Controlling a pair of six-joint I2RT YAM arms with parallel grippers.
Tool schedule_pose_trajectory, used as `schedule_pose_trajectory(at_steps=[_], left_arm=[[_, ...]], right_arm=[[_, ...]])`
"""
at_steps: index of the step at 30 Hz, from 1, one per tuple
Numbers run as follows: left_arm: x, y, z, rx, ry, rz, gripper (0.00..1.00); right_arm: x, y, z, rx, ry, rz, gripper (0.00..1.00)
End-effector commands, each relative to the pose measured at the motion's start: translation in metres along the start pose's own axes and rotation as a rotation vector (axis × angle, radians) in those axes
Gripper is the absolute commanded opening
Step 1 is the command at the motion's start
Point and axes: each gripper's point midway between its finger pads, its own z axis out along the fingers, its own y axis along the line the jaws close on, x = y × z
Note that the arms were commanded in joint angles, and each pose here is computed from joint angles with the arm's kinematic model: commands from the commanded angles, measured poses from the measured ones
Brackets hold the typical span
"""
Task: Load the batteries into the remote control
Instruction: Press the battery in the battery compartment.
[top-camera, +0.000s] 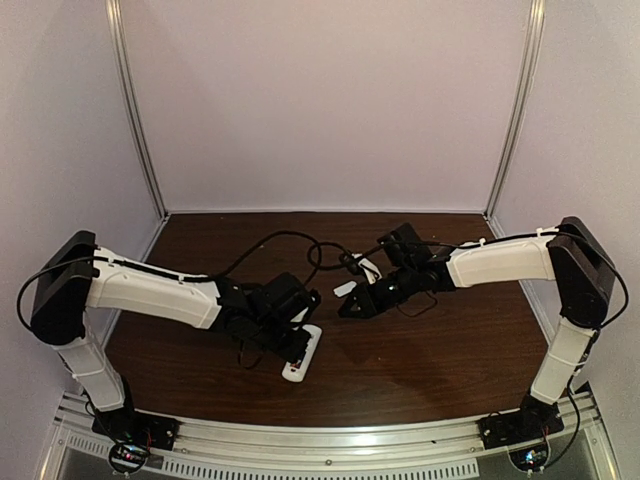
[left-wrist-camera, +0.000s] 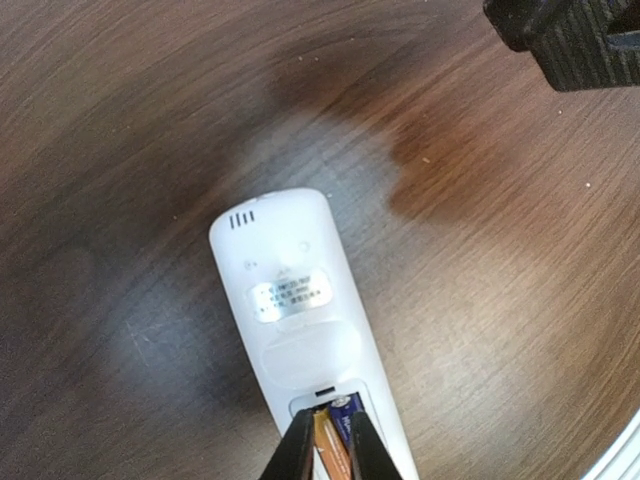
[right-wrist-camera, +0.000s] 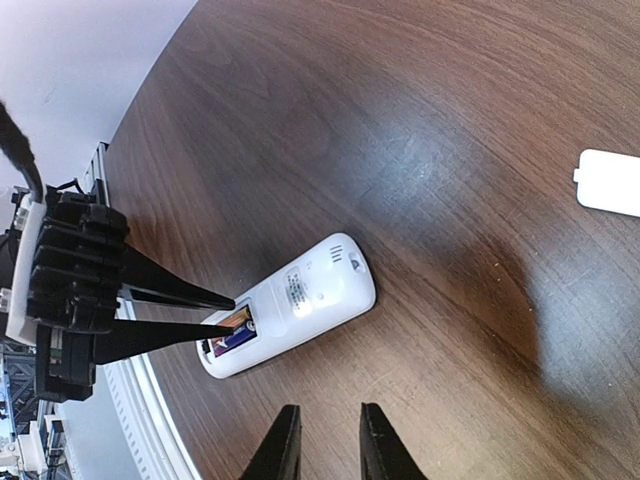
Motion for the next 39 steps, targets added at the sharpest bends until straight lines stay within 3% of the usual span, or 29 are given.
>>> schedule_pose_trajectory(at_steps=[1, 19, 39], left_arm=[[-0.006, -0.007, 0.002, 0.007, -0.004, 0.027, 0.15], [0.007, -0.007, 0.015, 0.002, 0.048, 0.042, 0.11], [0.072, -0.007, 0.031, 0.014, 0.259, 0.066, 0.07]], right_arm=[[-0.003, 0.005, -0.007, -0.021, -0.018, -0.014, 0.22], [-0.001, -0.001, -0.006, -0.022, -0.013, -0.01, 0.22], [-0.004, -0.01, -0.006, -0.003, -0.011, 0.0, 0.21]])
